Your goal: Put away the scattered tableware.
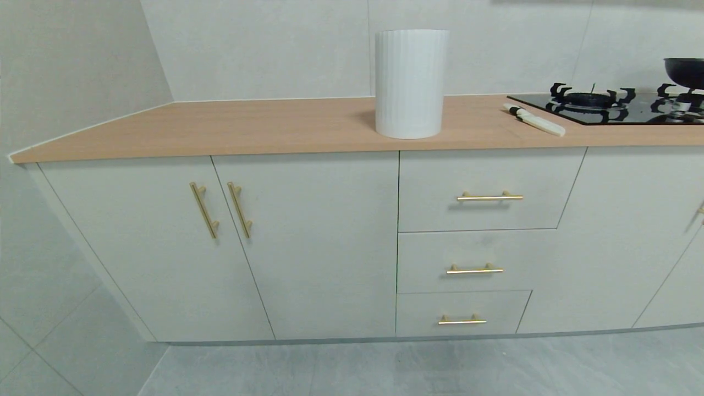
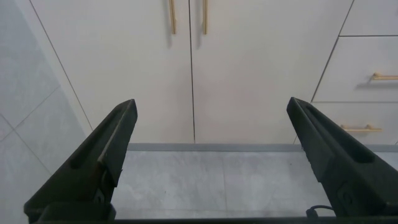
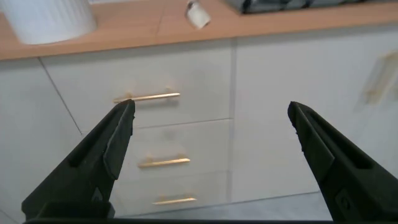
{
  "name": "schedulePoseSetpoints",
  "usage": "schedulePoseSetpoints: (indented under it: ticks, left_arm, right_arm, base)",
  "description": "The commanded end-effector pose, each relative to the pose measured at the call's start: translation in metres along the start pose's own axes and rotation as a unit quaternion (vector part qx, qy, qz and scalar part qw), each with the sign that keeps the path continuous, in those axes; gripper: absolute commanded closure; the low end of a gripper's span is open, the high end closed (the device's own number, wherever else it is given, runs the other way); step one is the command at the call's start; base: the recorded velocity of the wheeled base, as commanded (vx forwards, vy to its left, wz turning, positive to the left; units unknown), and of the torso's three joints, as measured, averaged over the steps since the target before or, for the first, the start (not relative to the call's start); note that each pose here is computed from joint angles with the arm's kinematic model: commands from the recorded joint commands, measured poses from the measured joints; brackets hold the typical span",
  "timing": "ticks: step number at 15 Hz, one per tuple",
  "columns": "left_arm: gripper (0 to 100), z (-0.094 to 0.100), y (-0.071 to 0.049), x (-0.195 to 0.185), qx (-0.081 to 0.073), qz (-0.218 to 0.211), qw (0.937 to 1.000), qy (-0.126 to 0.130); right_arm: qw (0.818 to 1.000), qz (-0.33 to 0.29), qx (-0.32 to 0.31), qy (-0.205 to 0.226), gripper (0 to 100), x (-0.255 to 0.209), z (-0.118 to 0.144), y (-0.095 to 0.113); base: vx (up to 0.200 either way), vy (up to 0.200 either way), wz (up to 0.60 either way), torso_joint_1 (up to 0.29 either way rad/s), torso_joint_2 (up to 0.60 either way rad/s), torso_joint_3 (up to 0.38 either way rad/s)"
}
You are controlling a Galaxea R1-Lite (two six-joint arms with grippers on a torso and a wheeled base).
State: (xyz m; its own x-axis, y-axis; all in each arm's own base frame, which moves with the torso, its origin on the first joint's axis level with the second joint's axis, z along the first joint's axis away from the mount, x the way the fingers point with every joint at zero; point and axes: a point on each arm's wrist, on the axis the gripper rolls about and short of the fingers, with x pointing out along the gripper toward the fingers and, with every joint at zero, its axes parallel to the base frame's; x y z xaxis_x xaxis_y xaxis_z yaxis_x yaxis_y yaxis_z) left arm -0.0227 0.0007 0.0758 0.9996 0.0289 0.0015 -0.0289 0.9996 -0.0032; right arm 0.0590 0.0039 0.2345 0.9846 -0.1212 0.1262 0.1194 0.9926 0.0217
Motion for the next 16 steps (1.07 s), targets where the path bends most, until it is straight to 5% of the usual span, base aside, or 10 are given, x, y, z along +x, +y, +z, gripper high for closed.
schedulePoseSetpoints:
  ticks: [1,7,11,13,16]
  left_arm:
    - [0,0.000,0.000,0.000,-0.001,0.000,1.0000,0.000]
    - [0,0.000,0.000,0.000,0.000,0.000,1.0000,0.000]
    - [0,0.000,0.000,0.000,0.000,0.000,1.0000,0.000]
    - [0,0.000,0.000,0.000,-0.001,0.000,1.0000,0.000]
    - [0,0.000,0.000,0.000,0.000,0.000,1.0000,0.000]
  right_arm:
    - [0.996,-0.037,-0.013,-0.081,0,-0.089,-0.008,-0.025]
    - [0.993,-0.064,-0.022,-0.096,0,-0.129,-0.044,-0.026]
    - [0.995,-0.030,-0.028,-0.088,0,-0.128,-0.058,-0.024]
    - [0.999,0.011,-0.038,-0.018,0,-0.112,-0.098,-0.020]
    - [0.999,0.024,-0.031,0.025,0,-0.105,-0.122,-0.019]
  base:
    - [0.000,0.000,0.00,0.000,0.00,0.000]
    - [0.000,0.000,0.00,0.000,0.00,0.000]
    - [0.000,0.000,0.00,0.000,0.00,0.000]
    - [0.000,0.000,0.00,0.000,0.00,0.000]
    - [0.000,0.000,0.00,0.000,0.00,0.000]
